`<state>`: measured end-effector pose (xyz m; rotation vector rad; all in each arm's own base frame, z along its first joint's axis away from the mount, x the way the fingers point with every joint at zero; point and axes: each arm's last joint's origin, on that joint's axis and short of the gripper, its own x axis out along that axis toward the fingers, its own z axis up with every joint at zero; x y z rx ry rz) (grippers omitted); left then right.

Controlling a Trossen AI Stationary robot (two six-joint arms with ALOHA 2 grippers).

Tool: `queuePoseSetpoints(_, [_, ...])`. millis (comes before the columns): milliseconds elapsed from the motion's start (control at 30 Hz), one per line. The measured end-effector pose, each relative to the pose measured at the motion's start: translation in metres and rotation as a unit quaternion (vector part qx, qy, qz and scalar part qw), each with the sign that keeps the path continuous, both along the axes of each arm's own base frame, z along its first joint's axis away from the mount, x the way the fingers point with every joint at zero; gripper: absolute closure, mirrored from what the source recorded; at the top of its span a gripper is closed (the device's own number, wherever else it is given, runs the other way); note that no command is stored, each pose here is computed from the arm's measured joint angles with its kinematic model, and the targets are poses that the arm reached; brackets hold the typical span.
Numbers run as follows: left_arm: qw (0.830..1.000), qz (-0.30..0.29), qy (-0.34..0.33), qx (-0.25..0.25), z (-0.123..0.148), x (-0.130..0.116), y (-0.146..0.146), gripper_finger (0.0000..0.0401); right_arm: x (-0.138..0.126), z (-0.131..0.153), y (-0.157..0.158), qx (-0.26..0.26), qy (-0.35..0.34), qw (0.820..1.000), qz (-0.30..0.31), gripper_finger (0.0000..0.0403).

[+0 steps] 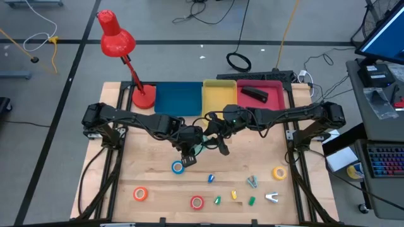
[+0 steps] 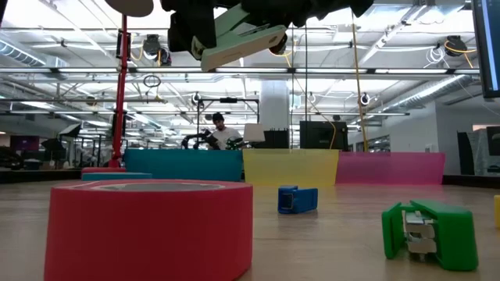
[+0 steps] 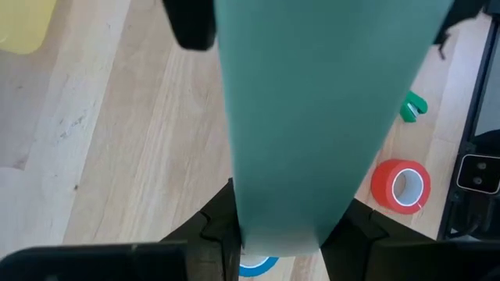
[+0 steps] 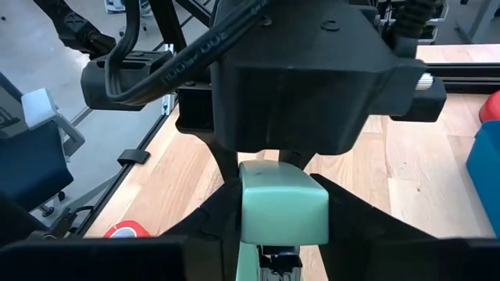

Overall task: Pick and place Stapler, Stapler remover, tape
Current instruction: Put the light green stapler into the pink bin

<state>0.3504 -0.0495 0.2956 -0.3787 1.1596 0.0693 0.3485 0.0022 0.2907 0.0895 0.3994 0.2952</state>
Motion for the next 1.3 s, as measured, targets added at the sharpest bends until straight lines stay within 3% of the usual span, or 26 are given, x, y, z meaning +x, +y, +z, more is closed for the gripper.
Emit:
queuePoseSetpoints(400, [1.000, 0.006, 0.001, -0.003, 0.000, 0.000, 0.000, 0.0274, 0.000, -0.001, 0.000, 0.008, 0.006, 1.000, -0.004, 0.0287])
queuePoseSetpoints(667, [0.999, 0.035, 0.015, -0.018, 0.001, -0.003, 0.001, 0.0093, -0.001, -0.005, -0.001, -0.006, 0.025, 0.999, -0.023, 0.0287])
queuePoseSetpoints(833, [0.998, 0.050, 0.025, -0.023, 0.002, -0.006, 0.001, 0.0037, -0.002, -0.008, -0.003, -0.020, 0.042, 0.998, -0.035, 0.0287])
queuePoseSetpoints(1067, [0.997, 0.046, 0.061, -0.007, -0.001, -0.013, 0.001, 0.0024, -0.010, -0.012, -0.015, -0.066, 0.079, 0.991, -0.084, 0.0287])
queuePoseSetpoints(1300, [0.995, 0.052, 0.055, 0.061, -0.001, -0.016, -0.009, 0.0023, -0.041, 0.010, -0.050, -0.111, 0.102, 0.972, -0.178, 0.0287])
